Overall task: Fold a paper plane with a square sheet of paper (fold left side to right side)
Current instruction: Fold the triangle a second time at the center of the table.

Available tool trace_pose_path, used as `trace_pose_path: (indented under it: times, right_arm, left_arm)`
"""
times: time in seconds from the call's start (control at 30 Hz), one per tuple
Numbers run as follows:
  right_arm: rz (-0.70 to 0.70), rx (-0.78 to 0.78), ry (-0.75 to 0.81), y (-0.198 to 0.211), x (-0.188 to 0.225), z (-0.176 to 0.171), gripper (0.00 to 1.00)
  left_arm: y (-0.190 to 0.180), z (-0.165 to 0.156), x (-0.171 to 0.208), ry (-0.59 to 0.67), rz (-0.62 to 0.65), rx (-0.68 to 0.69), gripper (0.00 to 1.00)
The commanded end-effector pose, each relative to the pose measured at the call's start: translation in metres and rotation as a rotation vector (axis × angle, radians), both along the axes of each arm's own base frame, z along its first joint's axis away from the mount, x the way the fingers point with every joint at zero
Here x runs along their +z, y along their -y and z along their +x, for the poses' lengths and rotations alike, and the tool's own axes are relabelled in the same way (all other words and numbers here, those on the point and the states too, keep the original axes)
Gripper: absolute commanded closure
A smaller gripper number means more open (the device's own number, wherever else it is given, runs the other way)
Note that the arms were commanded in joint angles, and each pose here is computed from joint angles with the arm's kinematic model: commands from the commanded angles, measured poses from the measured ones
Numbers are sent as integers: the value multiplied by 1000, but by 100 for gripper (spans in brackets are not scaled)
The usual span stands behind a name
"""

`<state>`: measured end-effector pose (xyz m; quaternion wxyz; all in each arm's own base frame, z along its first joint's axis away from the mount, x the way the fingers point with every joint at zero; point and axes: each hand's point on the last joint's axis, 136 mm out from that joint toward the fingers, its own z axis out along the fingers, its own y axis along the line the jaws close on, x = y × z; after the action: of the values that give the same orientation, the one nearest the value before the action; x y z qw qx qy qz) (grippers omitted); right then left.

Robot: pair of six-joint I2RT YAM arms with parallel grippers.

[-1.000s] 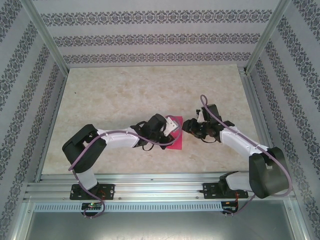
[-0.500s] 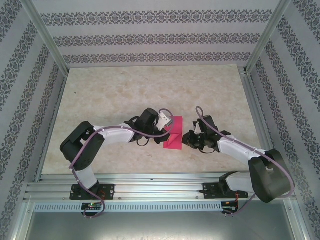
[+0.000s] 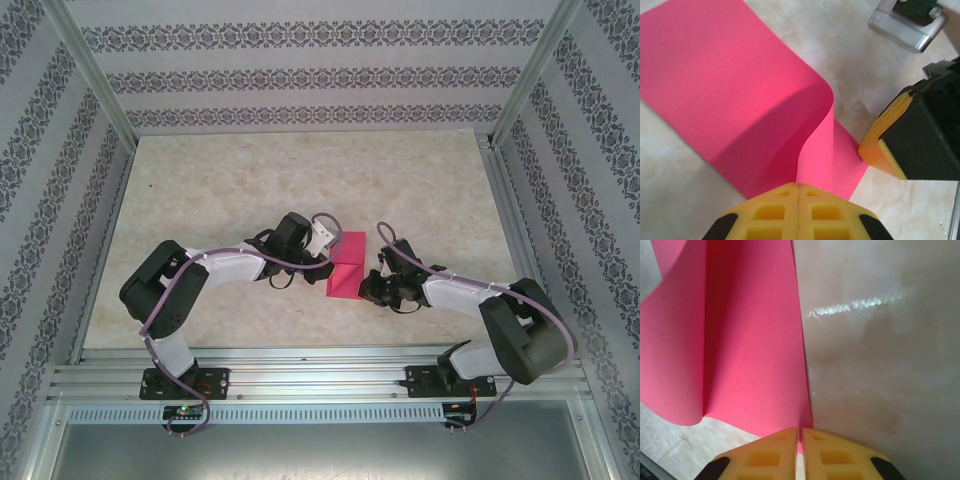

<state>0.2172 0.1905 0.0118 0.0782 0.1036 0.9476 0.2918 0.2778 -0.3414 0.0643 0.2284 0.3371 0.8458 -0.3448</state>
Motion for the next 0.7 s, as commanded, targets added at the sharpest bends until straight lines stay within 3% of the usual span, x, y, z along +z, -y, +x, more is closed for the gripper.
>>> trace_pose_path:
  times: [0.0, 0.67]
  right_arm:
    - [-59, -11, -1, 5, -6, 2, 88]
    - [-153, 22, -46, 13, -20, -8, 88]
  left_arm:
    - [0, 2, -5, -9, 14, -26, 100]
    - [-2, 23, -20, -9, 47, 12, 100]
